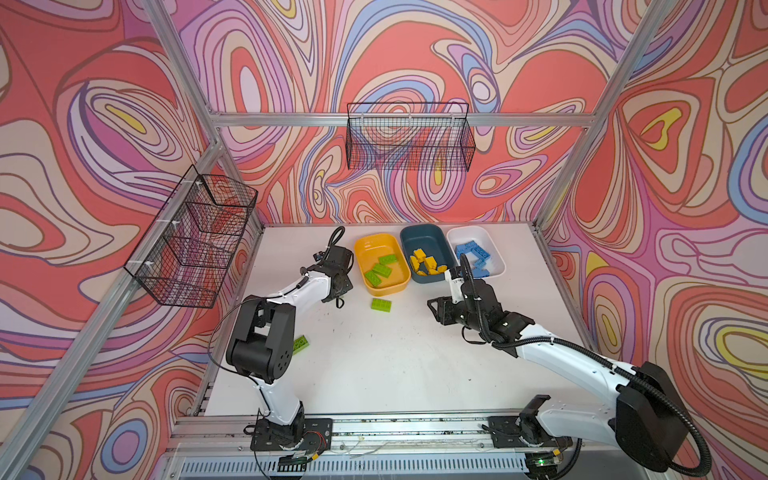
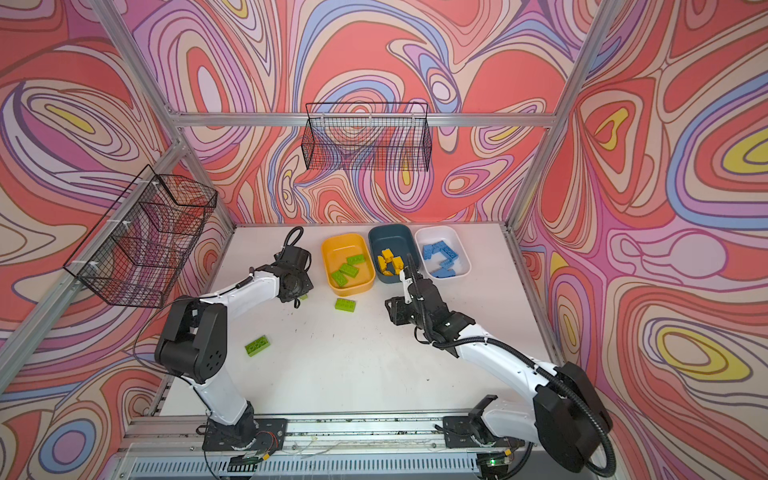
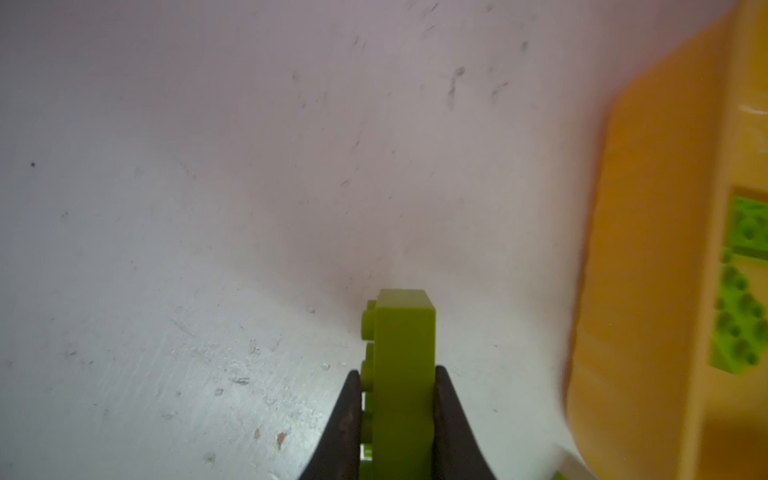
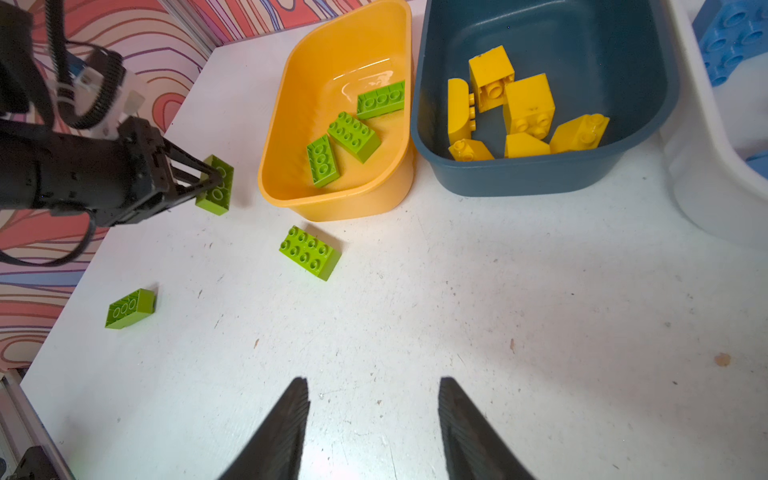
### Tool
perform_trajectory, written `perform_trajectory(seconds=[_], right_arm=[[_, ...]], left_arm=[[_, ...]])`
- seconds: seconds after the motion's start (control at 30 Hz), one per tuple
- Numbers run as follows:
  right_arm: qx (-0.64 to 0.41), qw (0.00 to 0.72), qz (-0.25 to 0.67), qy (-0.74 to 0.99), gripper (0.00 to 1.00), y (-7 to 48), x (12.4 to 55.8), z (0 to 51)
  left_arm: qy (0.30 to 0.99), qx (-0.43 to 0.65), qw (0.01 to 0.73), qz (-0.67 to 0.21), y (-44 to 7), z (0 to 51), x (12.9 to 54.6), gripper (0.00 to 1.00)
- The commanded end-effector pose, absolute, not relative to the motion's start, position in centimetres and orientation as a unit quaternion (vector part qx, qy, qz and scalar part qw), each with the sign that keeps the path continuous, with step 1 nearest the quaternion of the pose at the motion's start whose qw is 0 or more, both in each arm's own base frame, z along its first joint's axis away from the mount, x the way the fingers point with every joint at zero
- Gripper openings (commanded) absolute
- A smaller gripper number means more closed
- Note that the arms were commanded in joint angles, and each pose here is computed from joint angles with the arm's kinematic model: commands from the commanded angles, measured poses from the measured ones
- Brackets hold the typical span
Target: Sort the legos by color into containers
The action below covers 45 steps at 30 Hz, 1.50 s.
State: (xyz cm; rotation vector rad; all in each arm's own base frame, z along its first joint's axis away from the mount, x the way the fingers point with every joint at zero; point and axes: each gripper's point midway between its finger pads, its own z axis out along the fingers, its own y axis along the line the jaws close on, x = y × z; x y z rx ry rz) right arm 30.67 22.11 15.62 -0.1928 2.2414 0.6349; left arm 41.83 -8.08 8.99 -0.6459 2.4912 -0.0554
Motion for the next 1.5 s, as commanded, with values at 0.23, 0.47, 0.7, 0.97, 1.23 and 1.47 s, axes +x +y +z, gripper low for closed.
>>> perform_trajectory(seconds=[0.23, 0.47, 0.7, 0.97, 1.23, 1.47], right_arm=[[-0.072, 0.387, 0.255, 0.883, 0.53, 21.9, 30.3, 15.5], [-0.070, 0.377, 0.252, 0.888, 0.53, 21.6, 29.8, 14.7], [-0.069, 0.372, 0.258, 0.889, 0.53, 21.7, 29.6, 14.5], [-0.118, 0.358, 0.286, 0.881, 0.67, 23.7, 28.4, 14.3], [-0.115, 0.352, 0.263, 0.891, 0.72, 25.9, 29.2, 13.0], [-0.152, 0.328, 0.226, 0.905, 0.72, 30.0, 29.6, 10.7]], left_arm=[[0.942, -0.104, 0.303, -0.099, -16.0, 15.8, 45.4, 0.17], [0.943, -0.081, 0.291, -0.140, -20.4, 14.8, 47.7, 0.17], [0.947, -0.073, 0.272, -0.156, -22.9, 13.3, 49.7, 0.21], [0.940, -0.057, 0.291, -0.167, -23.3, 15.7, 49.9, 0.51], [0.926, -0.047, 0.337, -0.161, -21.2, 21.5, 46.8, 0.75], [0.901, -0.051, 0.402, -0.157, -17.0, 27.7, 40.4, 0.77]])
